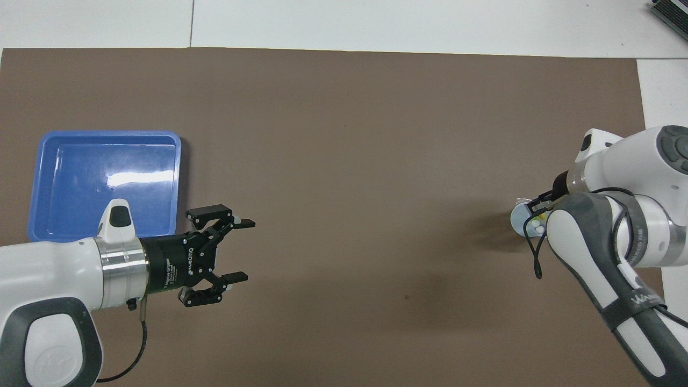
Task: Right arm passes pens to left for tray arrangement
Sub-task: 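Grasp the yellow pen in the cup with the right gripper while the left gripper advances, then lift the yellow pen toward the open left gripper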
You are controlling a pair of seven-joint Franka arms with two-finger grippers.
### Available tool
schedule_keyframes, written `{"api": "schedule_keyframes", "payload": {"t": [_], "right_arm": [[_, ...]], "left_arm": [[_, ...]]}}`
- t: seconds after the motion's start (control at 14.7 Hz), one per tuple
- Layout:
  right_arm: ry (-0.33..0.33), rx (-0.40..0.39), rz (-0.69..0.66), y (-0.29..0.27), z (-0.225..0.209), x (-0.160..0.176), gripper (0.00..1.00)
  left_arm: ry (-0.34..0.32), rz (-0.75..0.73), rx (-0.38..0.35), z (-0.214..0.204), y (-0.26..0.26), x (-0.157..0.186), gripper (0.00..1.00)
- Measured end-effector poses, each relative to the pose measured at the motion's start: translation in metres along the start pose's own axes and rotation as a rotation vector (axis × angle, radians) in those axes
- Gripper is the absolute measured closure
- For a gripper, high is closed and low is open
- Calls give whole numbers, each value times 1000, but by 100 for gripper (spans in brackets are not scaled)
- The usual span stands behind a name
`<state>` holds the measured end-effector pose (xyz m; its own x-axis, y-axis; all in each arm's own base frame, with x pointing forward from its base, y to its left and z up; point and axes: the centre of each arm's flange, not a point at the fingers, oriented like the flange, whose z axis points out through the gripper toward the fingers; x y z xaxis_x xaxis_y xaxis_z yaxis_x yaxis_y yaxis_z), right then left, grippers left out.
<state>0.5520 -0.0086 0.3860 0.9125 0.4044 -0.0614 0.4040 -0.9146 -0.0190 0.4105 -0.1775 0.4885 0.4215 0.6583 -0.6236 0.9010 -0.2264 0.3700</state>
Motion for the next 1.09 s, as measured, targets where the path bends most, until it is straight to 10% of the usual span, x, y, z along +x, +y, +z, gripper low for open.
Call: {"api": "schedule_keyframes", "payload": {"t": [0.27,0.61,1.09], "right_arm": [[12,-5,4,3,-4,0,81],[-12,7,-55,5,-18,0,81],[-39,2,-249,-6,-174,-12,81]], "left_arm": [[-17,-32,-70,29,-5,-20,0],[-10,-51,-81,46,-7,-25,0],[-9,-76,-89,44,-5,-22,0]]}}
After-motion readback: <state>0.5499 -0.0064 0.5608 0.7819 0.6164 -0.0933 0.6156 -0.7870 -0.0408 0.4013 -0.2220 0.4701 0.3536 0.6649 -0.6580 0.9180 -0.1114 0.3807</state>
